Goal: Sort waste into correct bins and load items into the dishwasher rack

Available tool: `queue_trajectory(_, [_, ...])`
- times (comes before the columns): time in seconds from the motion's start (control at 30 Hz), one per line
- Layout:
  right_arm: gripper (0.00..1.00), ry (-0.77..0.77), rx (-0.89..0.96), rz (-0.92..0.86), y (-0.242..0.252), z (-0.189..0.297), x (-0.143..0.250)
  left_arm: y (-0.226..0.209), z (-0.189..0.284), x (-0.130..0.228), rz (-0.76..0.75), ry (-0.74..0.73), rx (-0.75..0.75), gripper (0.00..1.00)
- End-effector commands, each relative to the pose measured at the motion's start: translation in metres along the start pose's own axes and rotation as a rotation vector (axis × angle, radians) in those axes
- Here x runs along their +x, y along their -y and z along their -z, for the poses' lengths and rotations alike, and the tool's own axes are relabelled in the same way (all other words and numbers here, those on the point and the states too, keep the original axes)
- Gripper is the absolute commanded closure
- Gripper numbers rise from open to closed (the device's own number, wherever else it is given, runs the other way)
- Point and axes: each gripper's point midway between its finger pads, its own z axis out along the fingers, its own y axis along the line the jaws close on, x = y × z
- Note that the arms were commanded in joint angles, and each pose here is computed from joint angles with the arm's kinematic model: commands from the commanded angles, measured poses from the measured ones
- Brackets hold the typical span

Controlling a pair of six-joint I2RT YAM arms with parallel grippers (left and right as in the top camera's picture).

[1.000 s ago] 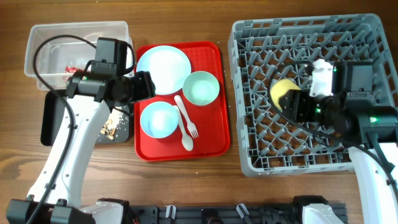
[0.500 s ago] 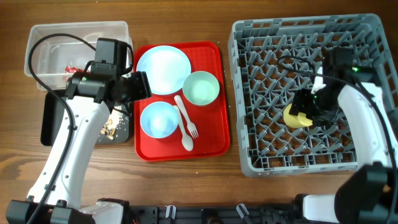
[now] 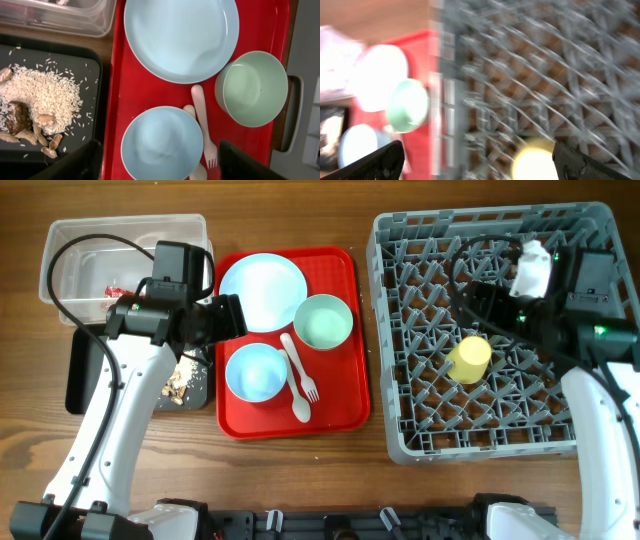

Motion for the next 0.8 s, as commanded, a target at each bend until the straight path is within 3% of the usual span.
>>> queue_trajectory(0.0, [0.05,0.008,-0.218,0.174,-0.069,0.001,0.002,-0.017,0.005,0.004,0.081,-0.008,-0.069,0.23])
queue_trajectory(0.17, [0.06,-0.008,-0.164,0.370,-0.140,-0.043,0.024,-0.071,0.016,0.006,0.267,-0.032,-0.141,0.16])
queue_trajectory(0.3, [0.15,-0.094,-0.067,0.382,-0.161,-0.105,0.056,-0.083,0.018,0.004,0.321,-0.033,-0.129,0.13])
queue_trajectory(0.37, [0.23,-0.145,-0.020,0.342,-0.162,-0.139,0.076,-0.083,0.018,0.003,0.321,-0.030,-0.128,0.12])
queue_trajectory(0.57, [0.28,-0.195,0.157,0.118,-0.132,-0.195,0.102,-0.083,0.018,0.003,0.320,-0.031,-0.128,0.12])
queue_trajectory(0.73, [0.51,-0.267,0.196,0.038,-0.121,-0.216,0.126,-0.083,0.018,0.003,0.321,-0.031,-0.128,0.12])
queue_trajectory(0.77, [0.67,-0.274,0.196,0.037,-0.120,-0.217,0.128,-0.083,0.018,0.003,0.321,-0.031,-0.128,0.12])
